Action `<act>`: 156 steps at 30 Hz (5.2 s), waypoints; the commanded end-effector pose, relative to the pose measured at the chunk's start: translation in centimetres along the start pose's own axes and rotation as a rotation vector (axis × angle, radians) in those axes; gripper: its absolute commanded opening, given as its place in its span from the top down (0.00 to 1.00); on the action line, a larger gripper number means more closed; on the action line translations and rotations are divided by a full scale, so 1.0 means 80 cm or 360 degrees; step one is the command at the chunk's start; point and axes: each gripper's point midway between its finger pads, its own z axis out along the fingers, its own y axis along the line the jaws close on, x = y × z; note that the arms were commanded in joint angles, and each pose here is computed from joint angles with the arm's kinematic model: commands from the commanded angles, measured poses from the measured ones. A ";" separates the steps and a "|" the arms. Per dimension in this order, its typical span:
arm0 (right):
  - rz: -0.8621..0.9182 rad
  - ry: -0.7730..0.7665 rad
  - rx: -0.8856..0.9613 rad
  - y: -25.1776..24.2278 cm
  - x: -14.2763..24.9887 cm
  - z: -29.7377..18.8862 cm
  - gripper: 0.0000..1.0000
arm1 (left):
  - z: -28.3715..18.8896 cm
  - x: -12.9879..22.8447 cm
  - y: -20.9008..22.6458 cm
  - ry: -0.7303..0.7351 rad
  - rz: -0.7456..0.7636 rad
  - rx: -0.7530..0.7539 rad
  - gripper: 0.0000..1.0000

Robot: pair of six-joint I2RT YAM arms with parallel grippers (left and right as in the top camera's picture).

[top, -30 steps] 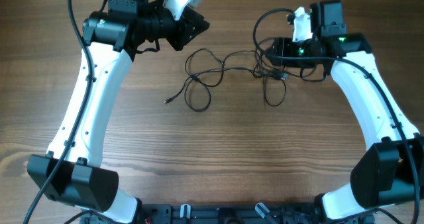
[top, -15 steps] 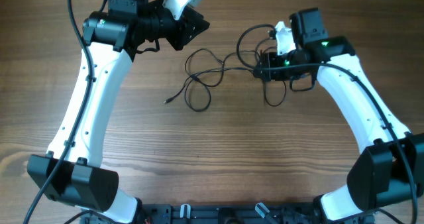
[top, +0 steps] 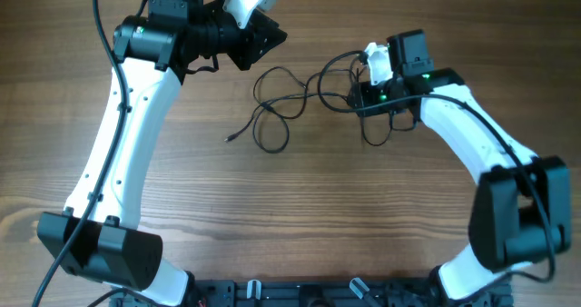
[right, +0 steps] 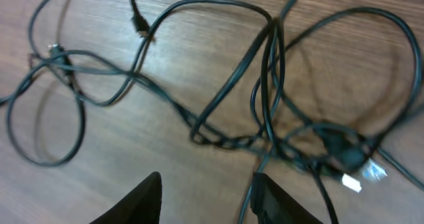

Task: Untangle cables

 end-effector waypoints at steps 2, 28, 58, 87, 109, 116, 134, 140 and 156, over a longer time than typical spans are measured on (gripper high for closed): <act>-0.0049 0.0125 -0.0030 -0.009 0.025 0.045 0.56 | -0.010 -0.007 -0.004 -0.0017 0.0037 -0.0008 0.76; -0.0472 0.0027 0.0145 -0.049 0.002 0.045 0.51 | -0.010 -0.006 -0.005 -0.0011 0.0031 -0.0006 0.74; -0.0593 -0.0026 -0.0194 -0.025 0.007 0.057 0.49 | -0.020 -0.012 -0.010 -0.0036 0.0053 -0.0016 0.72; -0.0591 -0.0006 -0.0118 -0.042 0.011 0.077 0.54 | -0.021 -0.013 -0.011 -0.0039 0.0055 -0.0017 0.71; -0.0190 -0.0412 -0.0037 -0.019 -0.084 -0.030 0.96 | -0.021 -0.013 -0.014 -0.0041 0.0051 0.0001 0.71; -0.0246 -0.0599 0.0018 0.005 -0.101 -0.125 0.96 | -0.020 -0.013 -0.020 -0.0049 0.0045 0.0051 0.59; -0.0305 -0.0812 -0.0263 0.067 -0.109 -0.206 0.96 | 0.025 0.026 -0.053 -0.0025 0.0070 0.0578 0.57; -0.0327 -0.0814 -0.0434 0.092 -0.103 -0.218 0.96 | 0.046 0.031 -0.035 -0.0029 0.0092 0.0551 0.47; -0.0357 -0.0819 -0.0792 0.141 -0.090 -0.252 0.96 | 0.073 0.037 -0.012 -0.0046 0.0131 0.0518 0.54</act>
